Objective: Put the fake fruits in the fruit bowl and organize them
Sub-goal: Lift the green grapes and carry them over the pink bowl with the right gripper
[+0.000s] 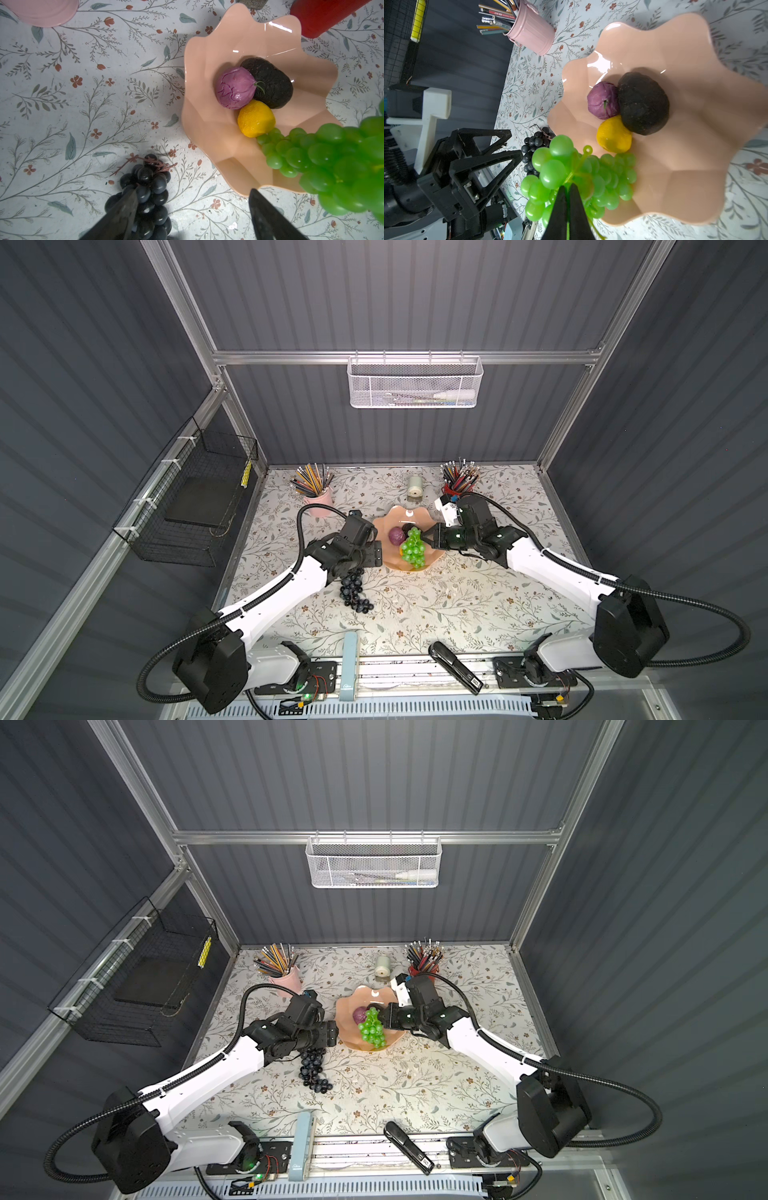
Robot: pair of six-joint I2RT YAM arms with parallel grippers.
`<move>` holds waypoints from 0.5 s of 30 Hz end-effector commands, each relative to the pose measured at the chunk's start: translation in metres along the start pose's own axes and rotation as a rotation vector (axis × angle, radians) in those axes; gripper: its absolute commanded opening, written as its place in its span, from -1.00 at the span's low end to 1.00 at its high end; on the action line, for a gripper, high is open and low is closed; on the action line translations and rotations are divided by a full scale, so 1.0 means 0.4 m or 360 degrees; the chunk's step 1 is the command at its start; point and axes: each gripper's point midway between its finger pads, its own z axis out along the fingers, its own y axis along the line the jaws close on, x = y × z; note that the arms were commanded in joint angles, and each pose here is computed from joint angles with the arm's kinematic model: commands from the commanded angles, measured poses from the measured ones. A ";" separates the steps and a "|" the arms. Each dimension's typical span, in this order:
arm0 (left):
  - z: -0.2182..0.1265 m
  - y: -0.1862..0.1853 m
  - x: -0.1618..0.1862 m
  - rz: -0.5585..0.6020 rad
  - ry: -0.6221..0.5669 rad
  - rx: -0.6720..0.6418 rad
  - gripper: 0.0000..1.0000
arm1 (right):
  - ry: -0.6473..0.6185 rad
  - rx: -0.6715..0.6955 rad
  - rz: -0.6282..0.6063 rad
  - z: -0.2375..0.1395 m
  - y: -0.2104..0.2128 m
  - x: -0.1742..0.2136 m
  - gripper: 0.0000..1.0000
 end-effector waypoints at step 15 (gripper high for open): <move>-0.010 -0.004 -0.058 0.0036 -0.0045 -0.0075 0.70 | -0.0102 0.0266 -0.0144 0.016 -0.143 -0.052 -1.00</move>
